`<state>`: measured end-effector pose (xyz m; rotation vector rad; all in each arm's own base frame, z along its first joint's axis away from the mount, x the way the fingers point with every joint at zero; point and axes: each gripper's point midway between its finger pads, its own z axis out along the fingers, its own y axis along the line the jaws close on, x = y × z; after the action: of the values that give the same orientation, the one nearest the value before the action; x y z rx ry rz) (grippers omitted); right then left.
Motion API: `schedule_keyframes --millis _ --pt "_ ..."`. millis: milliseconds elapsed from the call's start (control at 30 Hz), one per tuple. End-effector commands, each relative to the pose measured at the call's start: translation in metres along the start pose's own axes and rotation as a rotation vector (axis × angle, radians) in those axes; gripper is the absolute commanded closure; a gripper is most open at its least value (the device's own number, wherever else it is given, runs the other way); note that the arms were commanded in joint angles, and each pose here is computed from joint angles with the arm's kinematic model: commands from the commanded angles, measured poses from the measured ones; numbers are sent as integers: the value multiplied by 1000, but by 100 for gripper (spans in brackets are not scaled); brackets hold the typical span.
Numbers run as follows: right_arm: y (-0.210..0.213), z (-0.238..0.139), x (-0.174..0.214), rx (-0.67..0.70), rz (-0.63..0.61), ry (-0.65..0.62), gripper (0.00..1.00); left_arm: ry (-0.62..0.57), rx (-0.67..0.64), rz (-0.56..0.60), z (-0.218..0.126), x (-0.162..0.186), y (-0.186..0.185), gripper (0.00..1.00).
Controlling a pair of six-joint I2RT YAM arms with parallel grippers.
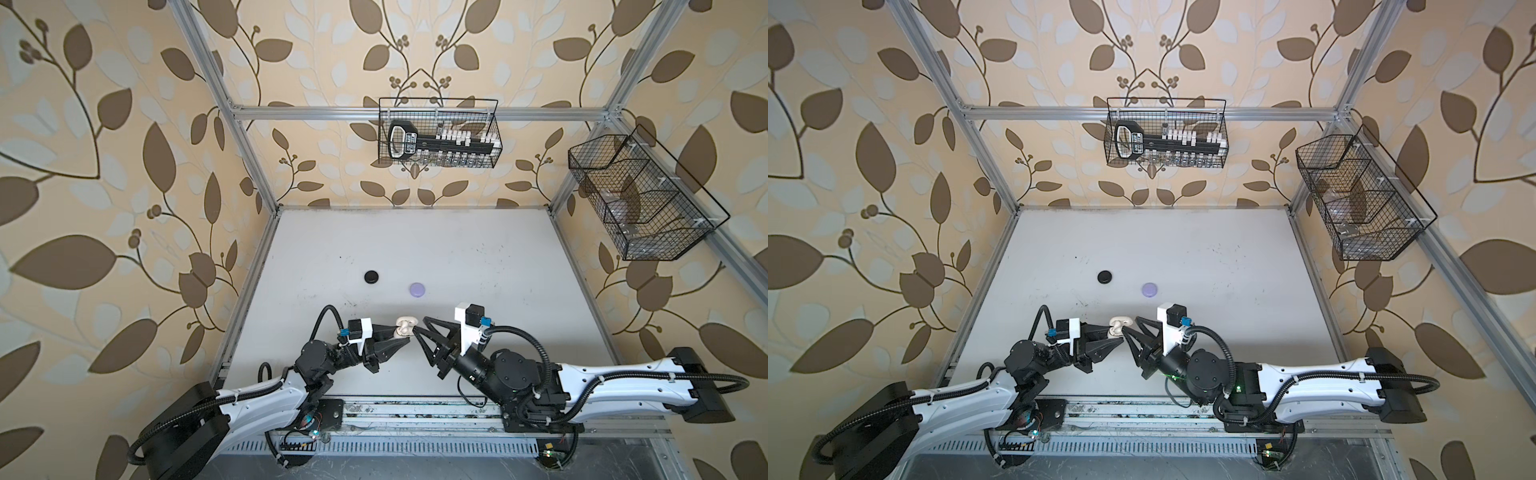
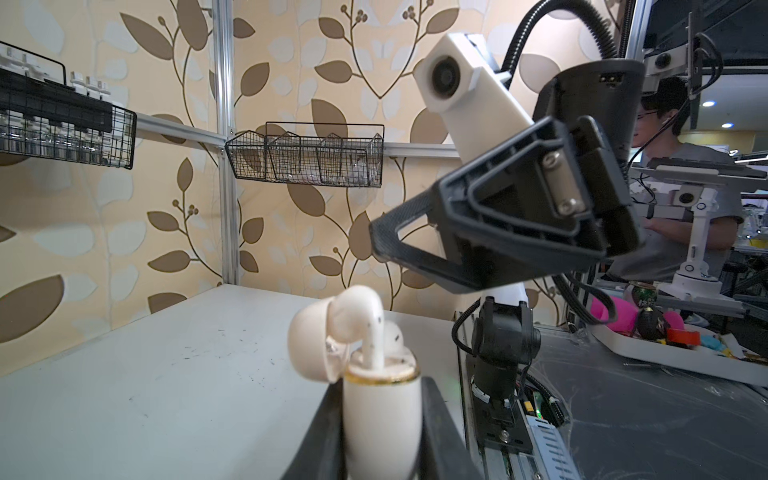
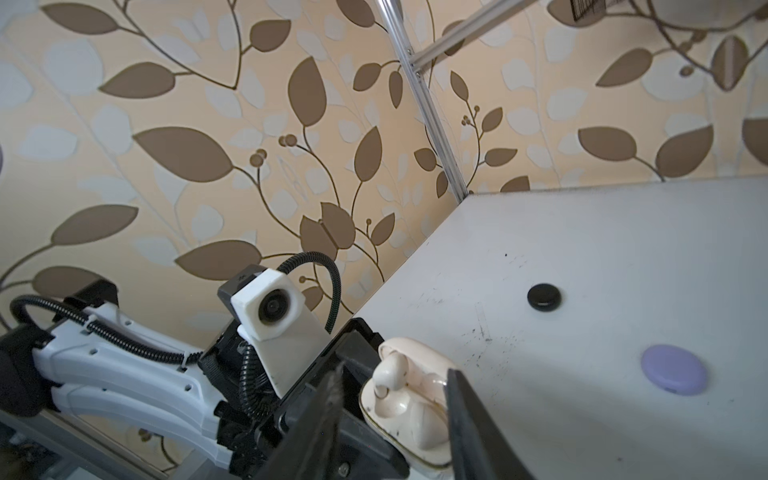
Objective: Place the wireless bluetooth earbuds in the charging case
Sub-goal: 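Lower the held earbud stem-first into the empty slot of the case, then press the earbud down into the case with the right gripper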
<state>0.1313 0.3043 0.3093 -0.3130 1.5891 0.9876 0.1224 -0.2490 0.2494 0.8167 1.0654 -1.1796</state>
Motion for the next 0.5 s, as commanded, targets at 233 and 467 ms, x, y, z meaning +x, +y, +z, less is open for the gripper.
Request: schedule_keyframes --millis 233,467 --pt "31 -1 8 -199 -421 164 44 -41 128 79 0 -17 -25 100" --pt "36 6 20 -221 -446 203 36 -25 168 77 1 -17 -31 100"
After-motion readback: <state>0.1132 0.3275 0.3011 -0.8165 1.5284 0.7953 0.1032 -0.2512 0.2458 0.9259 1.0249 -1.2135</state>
